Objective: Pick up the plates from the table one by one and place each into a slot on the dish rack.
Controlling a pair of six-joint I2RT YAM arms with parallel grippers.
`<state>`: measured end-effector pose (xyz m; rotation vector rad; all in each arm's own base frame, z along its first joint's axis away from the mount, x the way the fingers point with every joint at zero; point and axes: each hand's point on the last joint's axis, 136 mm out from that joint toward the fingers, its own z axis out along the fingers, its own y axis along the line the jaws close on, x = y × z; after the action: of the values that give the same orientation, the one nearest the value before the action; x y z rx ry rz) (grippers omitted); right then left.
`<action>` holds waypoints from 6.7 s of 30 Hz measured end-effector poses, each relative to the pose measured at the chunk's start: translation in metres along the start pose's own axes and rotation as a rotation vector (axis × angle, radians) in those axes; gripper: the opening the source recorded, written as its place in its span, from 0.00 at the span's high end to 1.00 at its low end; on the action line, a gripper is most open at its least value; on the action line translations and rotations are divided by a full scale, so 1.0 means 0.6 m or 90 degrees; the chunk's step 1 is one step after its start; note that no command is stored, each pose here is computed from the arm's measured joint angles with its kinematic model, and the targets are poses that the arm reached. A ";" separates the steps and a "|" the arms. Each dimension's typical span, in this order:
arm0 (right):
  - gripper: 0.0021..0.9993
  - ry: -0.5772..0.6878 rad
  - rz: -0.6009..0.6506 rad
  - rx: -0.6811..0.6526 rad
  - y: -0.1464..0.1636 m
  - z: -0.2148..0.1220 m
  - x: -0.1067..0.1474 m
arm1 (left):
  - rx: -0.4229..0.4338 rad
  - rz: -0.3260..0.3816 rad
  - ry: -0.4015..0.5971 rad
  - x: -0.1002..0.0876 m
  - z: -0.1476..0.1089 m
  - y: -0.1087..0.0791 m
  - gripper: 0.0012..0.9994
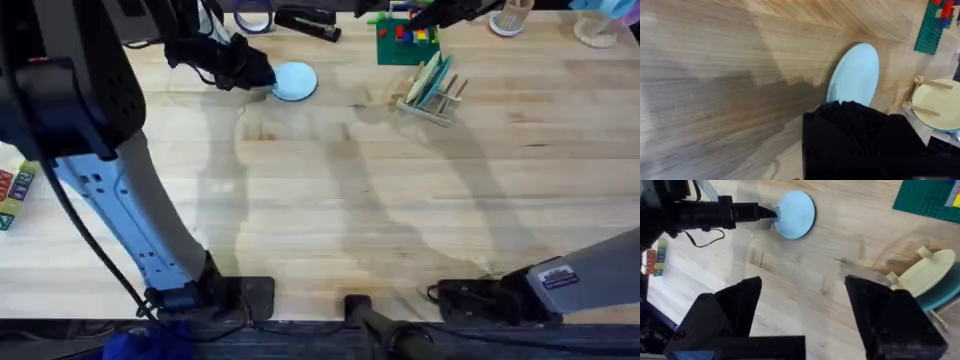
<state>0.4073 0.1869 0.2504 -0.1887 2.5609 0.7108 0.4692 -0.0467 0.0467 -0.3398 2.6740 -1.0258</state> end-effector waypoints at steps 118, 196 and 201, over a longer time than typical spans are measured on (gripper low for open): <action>0.97 0.033 0.224 -0.055 0.030 0.407 0.027 | 0.031 -0.014 0.026 -0.004 0.021 0.016 0.96; 0.97 -0.030 -0.145 0.255 -0.017 -0.114 0.039 | -0.376 0.244 -0.182 0.267 -0.507 -0.178 0.05; 0.97 -0.029 -0.145 0.255 -0.017 -0.114 0.039 | -0.378 0.246 -0.182 0.267 -0.508 -0.177 0.01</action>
<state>0.3613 0.1427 0.2864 -0.3189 2.5218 0.1106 0.2348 0.0158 0.3130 -0.0582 2.5731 -0.0549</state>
